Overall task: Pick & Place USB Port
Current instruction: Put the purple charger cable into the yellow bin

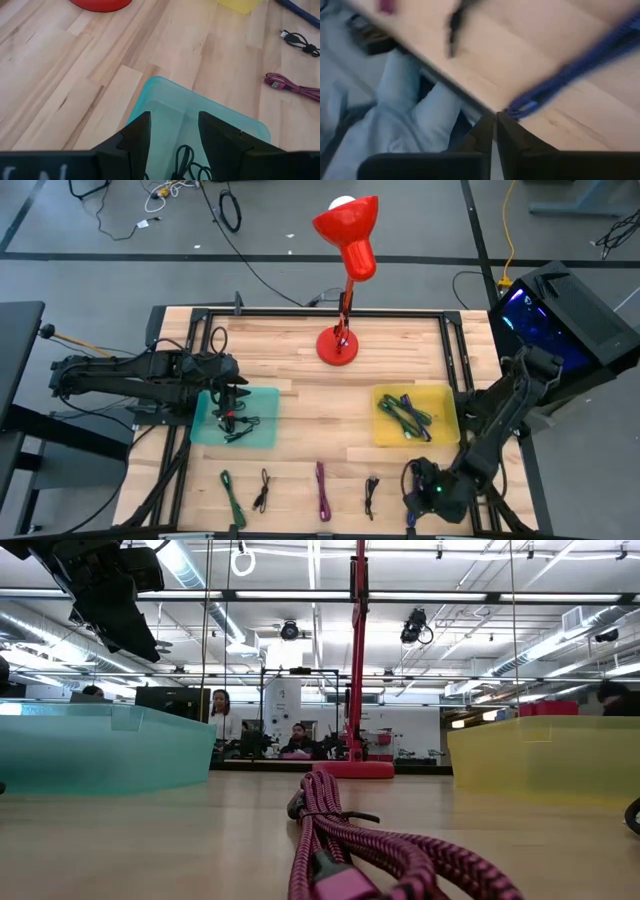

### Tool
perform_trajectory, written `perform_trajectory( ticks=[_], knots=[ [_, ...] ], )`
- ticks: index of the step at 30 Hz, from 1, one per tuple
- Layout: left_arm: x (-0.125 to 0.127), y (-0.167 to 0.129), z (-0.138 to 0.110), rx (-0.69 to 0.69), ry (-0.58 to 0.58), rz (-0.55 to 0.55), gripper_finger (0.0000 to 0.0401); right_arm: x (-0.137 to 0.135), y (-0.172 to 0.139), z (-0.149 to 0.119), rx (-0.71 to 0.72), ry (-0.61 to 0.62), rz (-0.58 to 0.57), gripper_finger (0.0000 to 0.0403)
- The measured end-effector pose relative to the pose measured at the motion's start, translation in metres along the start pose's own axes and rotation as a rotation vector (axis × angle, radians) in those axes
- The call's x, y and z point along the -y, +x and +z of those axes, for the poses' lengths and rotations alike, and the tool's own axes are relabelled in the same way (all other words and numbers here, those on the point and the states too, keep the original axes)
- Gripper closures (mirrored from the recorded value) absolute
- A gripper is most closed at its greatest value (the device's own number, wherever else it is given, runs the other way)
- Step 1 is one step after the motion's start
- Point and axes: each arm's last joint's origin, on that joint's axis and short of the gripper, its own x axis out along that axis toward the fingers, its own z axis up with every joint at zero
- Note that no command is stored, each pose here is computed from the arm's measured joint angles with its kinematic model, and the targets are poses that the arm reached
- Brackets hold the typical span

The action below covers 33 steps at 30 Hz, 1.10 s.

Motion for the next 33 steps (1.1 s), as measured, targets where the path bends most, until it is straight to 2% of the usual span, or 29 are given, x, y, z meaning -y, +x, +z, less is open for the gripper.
perform_trajectory(
  ticks=[4,8,15,18,20,27,33],
  knots=[
    [0.000,0.000,0.000,0.001,0.000,0.000,0.0229,0.014,0.002,-0.004,0.048,0.163,-0.100,0.0396],
    [0.000,0.000,0.000,0.001,0.000,0.000,0.0229,0.021,0.004,-0.001,0.086,0.212,-0.175,0.0399],
    [0.000,0.000,0.000,0.000,0.001,0.000,0.0229,0.022,0.011,0.001,0.105,0.188,-0.201,0.0388],
    [0.000,0.000,0.000,-0.001,0.002,0.000,0.0229,0.028,0.011,0.002,0.070,0.199,-0.301,0.0387],
    [0.000,0.000,0.000,0.000,0.002,0.000,0.0229,0.032,0.014,0.003,0.078,0.201,-0.327,0.0391],
    [0.000,0.000,0.000,-0.003,0.002,0.001,0.0229,0.034,0.022,0.006,0.113,0.172,-0.316,0.0398],
    [0.000,0.000,0.000,-0.003,0.002,0.001,0.0229,0.036,0.036,0.004,0.123,0.139,-0.328,0.0370]
  ],
)
